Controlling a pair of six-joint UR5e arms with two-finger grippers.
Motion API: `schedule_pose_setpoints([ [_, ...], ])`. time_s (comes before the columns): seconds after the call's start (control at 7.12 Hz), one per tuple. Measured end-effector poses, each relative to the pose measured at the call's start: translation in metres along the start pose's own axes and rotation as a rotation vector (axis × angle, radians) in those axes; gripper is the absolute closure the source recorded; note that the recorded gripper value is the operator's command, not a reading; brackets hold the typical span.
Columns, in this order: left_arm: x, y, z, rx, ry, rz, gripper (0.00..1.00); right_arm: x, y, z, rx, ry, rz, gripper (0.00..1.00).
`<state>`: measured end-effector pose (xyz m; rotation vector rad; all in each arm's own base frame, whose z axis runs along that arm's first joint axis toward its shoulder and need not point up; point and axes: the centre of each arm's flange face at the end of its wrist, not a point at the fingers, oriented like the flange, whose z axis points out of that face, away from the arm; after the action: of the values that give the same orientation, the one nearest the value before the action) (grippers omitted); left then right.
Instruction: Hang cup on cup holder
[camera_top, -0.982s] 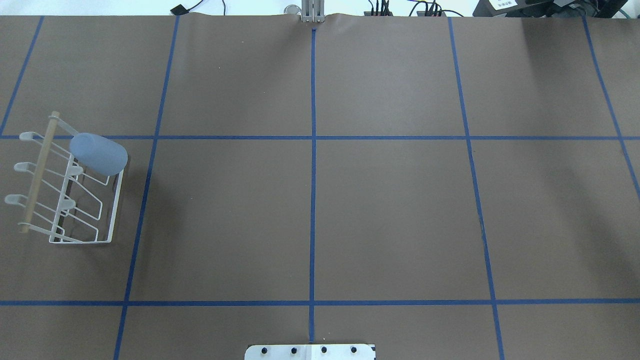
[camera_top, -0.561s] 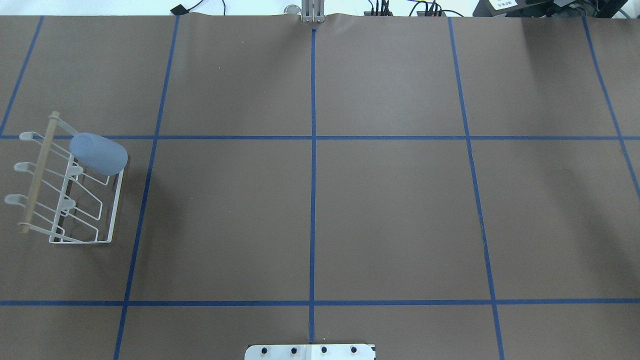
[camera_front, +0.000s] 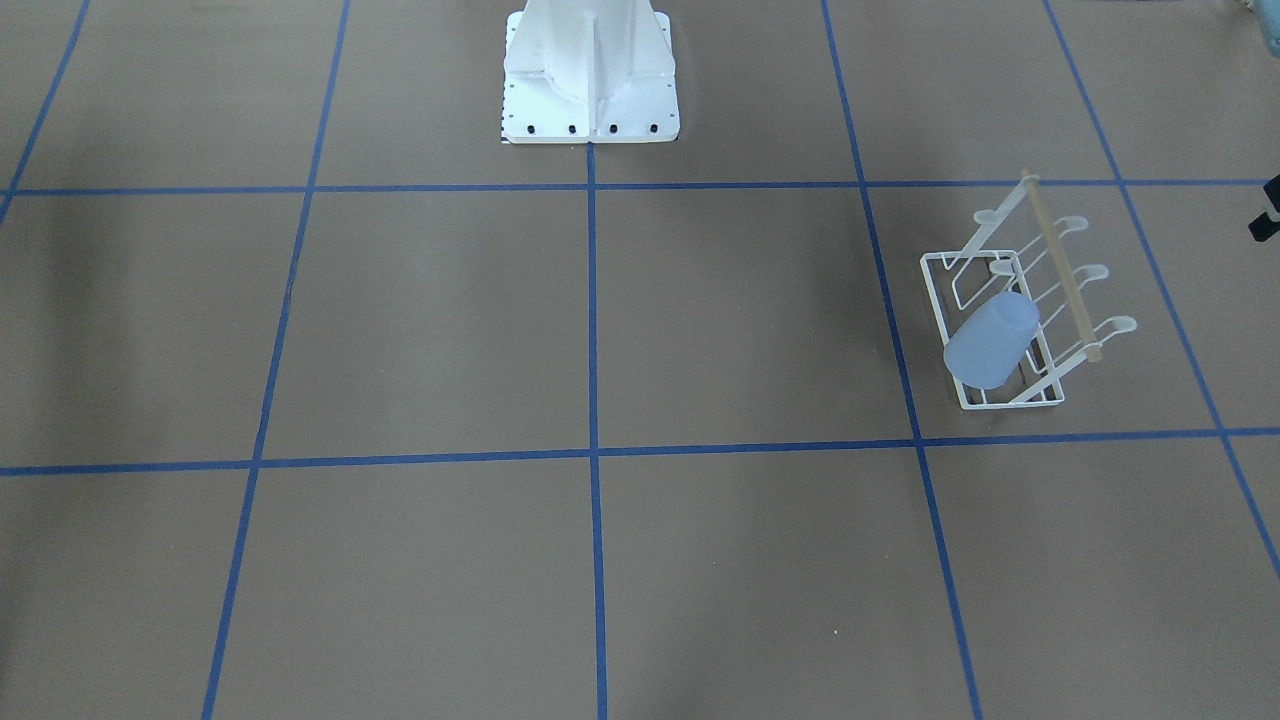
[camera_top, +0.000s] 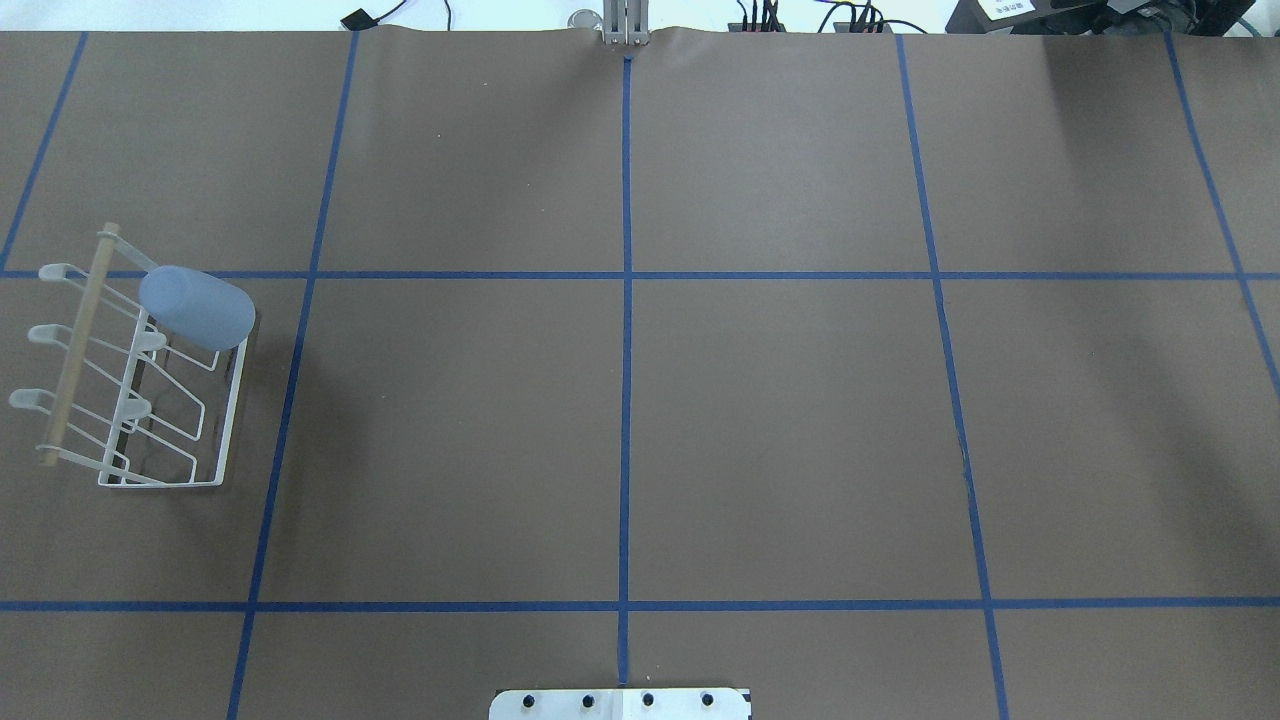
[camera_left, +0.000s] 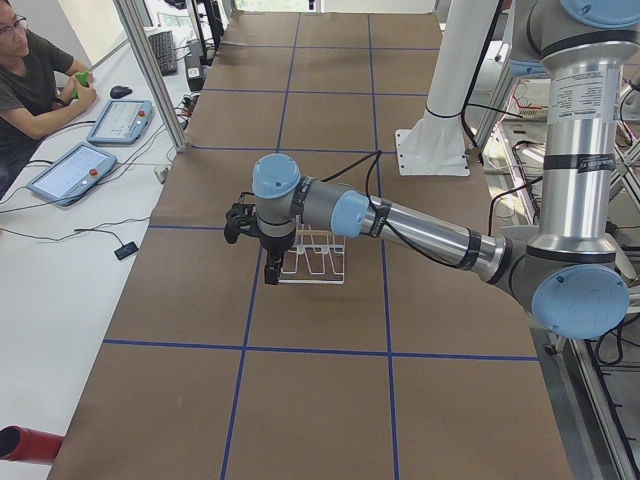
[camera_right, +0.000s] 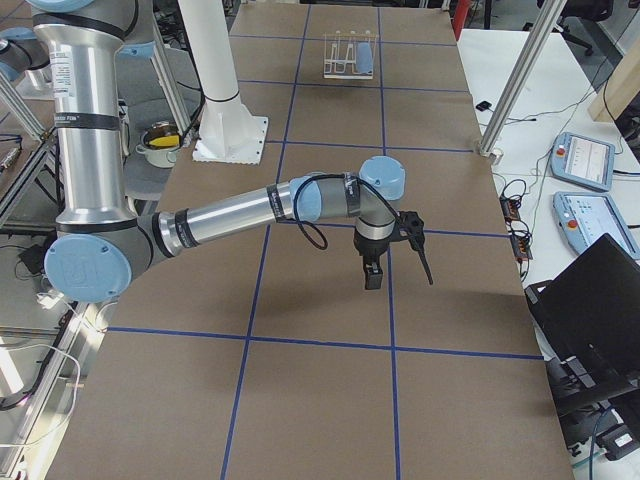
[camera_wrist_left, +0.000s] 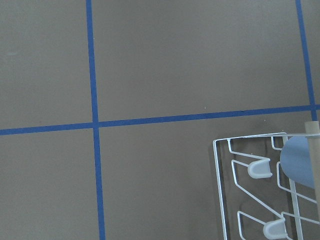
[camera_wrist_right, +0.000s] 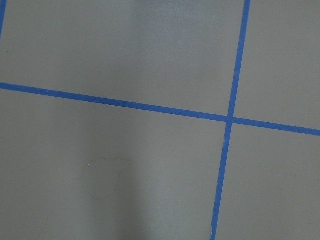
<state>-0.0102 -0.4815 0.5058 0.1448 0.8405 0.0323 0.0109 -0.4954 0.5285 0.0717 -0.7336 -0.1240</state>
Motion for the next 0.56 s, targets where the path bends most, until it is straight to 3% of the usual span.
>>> schedule_pose_setpoints([
  [0.56,-0.0058,-0.0004,0.0059,-0.011,-0.003,-0.010,0.02,0.0077,0.0038,0.0092,-0.020,0.002,0.013,0.00],
])
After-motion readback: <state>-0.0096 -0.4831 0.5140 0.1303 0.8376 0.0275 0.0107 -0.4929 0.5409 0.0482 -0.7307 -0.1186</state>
